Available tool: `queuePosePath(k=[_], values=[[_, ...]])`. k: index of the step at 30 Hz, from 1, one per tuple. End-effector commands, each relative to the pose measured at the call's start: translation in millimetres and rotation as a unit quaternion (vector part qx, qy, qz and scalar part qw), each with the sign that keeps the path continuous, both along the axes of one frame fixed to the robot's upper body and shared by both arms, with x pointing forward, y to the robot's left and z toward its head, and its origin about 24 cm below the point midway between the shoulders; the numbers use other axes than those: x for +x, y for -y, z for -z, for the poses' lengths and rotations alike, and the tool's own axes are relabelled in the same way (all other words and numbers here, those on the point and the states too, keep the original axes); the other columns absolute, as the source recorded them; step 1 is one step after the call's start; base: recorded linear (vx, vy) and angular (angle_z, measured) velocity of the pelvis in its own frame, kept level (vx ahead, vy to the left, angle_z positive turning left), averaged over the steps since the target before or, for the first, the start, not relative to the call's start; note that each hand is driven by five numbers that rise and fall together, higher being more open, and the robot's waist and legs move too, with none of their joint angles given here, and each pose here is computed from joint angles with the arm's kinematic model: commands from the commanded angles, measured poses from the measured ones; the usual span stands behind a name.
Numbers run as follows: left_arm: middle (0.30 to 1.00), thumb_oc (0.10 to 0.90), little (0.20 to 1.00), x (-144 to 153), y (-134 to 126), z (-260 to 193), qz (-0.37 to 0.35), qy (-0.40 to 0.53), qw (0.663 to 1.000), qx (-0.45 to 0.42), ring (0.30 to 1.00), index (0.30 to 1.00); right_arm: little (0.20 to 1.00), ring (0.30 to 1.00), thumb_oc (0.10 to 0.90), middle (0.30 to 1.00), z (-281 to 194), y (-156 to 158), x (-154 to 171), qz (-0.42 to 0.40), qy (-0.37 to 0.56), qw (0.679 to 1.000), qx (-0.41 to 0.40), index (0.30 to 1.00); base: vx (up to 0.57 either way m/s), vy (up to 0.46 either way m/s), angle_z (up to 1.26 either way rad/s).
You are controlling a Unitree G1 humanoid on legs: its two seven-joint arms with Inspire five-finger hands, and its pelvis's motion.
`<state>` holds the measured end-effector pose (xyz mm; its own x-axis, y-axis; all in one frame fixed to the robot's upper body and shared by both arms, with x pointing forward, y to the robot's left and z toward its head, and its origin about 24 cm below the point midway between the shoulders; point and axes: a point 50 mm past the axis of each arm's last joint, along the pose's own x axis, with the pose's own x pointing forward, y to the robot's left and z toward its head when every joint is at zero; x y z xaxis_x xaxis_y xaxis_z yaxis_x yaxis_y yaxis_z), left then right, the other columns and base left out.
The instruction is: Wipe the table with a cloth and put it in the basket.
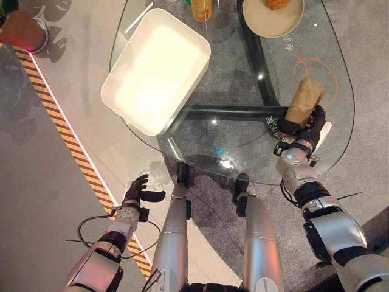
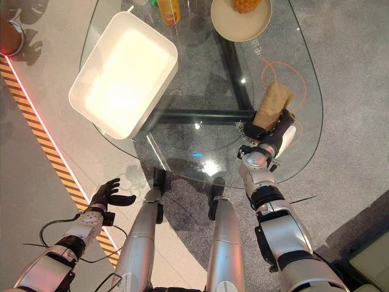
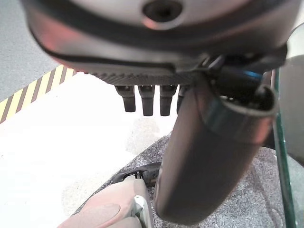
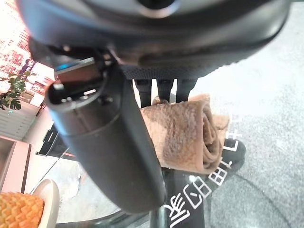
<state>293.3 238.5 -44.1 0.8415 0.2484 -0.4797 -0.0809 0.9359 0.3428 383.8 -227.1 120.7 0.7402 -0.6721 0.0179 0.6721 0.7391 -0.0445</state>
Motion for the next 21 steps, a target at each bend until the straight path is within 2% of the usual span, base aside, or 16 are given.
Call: queuePosePath(k=[1, 17, 19, 20, 21], values=[[0.900, 0.800, 0.900, -4.4, 5.1, 8.2, -0.019, -0.012, 1.000, -0.003, 0.900, 0.900, 0.900, 0.900, 0.800, 0.900, -4.0, 10.6, -1.2, 0.022, -0.005, 0.999, -0.028, 0.900, 0.00, 0.000, 0.00], [0.900, 0.800, 0.900, -1.9, 11.4, 7.8, -0.018, -0.009, 1.000, -0.008, 0.900, 0.900, 0.900, 0.900, 0.800, 0.900, 15.5, 1.8, -5.0, 0.019, -0.044, 0.998, -0.045, 0.900, 0.00, 0.000, 0.00], [0.900, 0.800, 0.900, -1.5, 11.7, 7.6, -0.017, -0.009, 1.000, -0.009, 0.900, 0.900, 0.675, 0.707, 0.575, 0.707, 16.8, 1.4, -5.2, 0.018, -0.049, 0.997, -0.048, 0.707, 0.00, 0.000, 0.00], [0.900, 0.800, 0.900, -0.7, 12.0, 6.9, -0.017, -0.009, 1.000, -0.010, 0.900, 0.900, 0.216, 0.314, 0.116, 0.314, 17.3, 1.0, -5.2, 0.019, -0.053, 0.997, -0.054, 0.314, 0.00, 0.000, 0.00], [0.900, 0.800, 0.900, -0.6, 12.2, 6.9, -0.017, -0.009, 1.000, -0.010, 0.900, 0.900, 0.200, 0.300, 0.100, 0.300, 17.3, 1.1, -5.2, 0.019, -0.054, 0.997, -0.056, 0.300, 0.00, 0.000, 0.00]])
